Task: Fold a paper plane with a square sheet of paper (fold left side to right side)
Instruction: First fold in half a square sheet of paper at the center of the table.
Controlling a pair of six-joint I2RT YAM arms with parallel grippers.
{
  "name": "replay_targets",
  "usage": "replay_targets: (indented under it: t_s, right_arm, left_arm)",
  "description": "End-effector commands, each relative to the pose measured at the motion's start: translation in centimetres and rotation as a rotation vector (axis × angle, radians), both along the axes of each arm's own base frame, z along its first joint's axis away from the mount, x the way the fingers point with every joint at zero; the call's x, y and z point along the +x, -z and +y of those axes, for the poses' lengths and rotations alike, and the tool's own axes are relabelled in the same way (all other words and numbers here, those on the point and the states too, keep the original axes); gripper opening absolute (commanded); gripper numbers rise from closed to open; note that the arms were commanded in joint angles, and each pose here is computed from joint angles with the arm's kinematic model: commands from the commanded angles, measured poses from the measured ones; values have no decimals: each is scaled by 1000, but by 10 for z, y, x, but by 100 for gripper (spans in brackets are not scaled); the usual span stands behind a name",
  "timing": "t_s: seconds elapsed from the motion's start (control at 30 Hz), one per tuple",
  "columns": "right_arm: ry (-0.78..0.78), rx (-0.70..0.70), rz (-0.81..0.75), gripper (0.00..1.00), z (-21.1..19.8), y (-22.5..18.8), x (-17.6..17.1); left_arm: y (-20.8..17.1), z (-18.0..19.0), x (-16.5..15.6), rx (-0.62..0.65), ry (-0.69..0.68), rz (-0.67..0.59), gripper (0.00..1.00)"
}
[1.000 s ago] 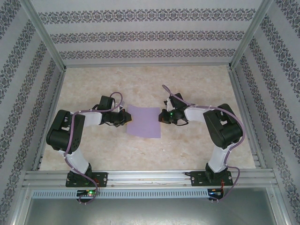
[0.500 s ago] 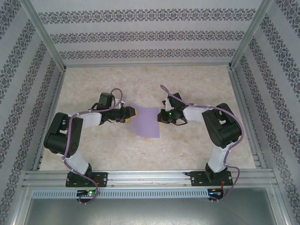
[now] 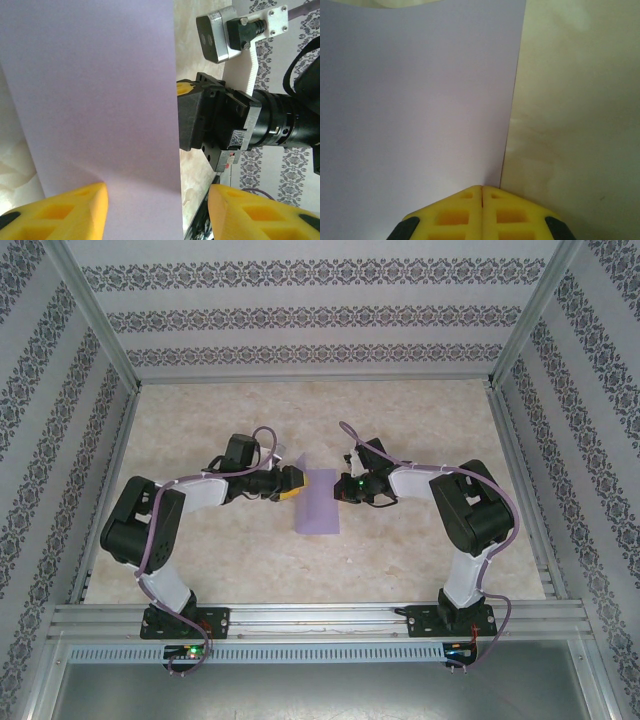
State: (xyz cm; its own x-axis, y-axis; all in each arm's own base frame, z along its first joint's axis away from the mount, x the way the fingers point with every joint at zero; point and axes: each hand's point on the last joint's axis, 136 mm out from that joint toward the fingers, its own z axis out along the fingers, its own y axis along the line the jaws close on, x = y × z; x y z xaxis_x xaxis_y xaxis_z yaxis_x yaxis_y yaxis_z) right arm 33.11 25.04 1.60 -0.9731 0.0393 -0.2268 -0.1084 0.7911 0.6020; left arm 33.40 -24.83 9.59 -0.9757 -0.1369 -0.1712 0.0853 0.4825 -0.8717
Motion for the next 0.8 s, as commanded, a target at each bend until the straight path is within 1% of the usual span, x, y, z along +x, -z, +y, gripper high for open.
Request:
replay_targets:
  t_s: [0.0, 0.23, 0.57, 0.77]
  right_arm:
    - [-10, -59, 48, 0, -3, 20, -13]
    - [-16, -43, 39, 0, 1, 16, -12]
    - [-21, -15, 25, 0, 7, 8, -12]
    - [-24, 17, 14, 0, 12, 2, -9]
  left_arm:
    - [4, -6, 6, 29, 17, -29, 53]
    - [17, -8, 3, 77, 27, -11, 44]
    - [28, -7, 2, 120, 28, 1, 20]
    - [33, -7, 1, 136, 28, 7, 11]
